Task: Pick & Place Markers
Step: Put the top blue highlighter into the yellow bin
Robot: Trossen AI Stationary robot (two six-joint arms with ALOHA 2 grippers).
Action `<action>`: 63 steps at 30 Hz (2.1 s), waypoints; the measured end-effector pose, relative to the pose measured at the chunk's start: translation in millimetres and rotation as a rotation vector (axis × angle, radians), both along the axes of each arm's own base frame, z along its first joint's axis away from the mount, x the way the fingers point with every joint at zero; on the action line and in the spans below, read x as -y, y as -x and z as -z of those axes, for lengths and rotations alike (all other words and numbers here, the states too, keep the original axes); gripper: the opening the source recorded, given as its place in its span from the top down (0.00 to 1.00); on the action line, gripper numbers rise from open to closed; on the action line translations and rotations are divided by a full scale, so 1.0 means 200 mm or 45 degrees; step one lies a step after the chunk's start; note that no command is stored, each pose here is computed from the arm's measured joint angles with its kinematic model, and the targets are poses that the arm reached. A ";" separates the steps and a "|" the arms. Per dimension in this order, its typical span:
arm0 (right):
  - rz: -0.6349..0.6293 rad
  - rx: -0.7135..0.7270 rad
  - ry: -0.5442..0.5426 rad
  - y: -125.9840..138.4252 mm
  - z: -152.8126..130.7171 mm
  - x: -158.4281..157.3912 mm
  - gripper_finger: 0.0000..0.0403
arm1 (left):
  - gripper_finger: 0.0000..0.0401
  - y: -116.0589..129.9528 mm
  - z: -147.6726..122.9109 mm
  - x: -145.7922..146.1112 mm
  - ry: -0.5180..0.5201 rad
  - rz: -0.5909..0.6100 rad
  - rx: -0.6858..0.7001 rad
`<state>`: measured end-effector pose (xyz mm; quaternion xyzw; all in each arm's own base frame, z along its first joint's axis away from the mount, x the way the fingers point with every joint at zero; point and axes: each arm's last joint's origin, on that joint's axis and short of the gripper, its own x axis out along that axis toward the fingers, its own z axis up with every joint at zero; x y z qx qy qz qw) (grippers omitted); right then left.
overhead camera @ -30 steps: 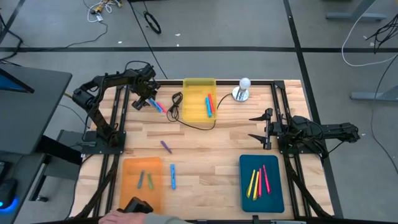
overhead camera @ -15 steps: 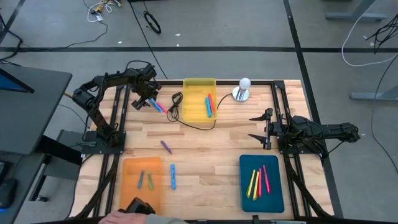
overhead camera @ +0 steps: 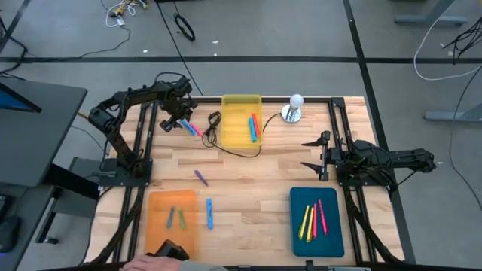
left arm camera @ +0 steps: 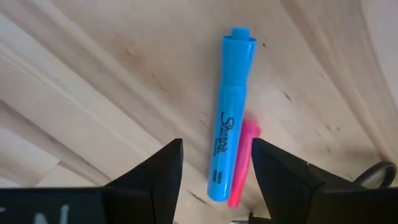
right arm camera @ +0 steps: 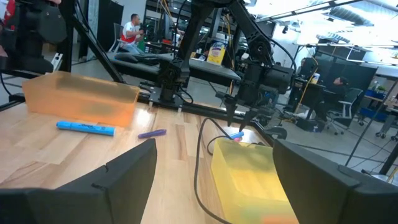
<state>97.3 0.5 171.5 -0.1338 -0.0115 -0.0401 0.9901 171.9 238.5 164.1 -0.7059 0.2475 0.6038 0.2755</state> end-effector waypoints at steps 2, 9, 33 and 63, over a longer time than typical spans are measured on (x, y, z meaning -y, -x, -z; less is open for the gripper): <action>0.000 0.000 0.000 0.00 0.00 0.00 0.20 | 0.51 0.00 0.00 0.00 -0.004 0.000 0.001; 0.000 0.000 0.000 0.00 0.00 0.00 0.20 | 0.51 0.00 0.00 0.00 -0.010 0.066 0.005; 0.000 0.000 0.000 0.00 0.00 0.00 0.20 | 0.51 -0.14 0.06 0.09 0.057 0.206 -0.098; -0.005 0.000 0.000 0.00 0.00 0.00 0.20 | 0.51 -0.30 0.05 -0.05 0.022 0.272 -0.145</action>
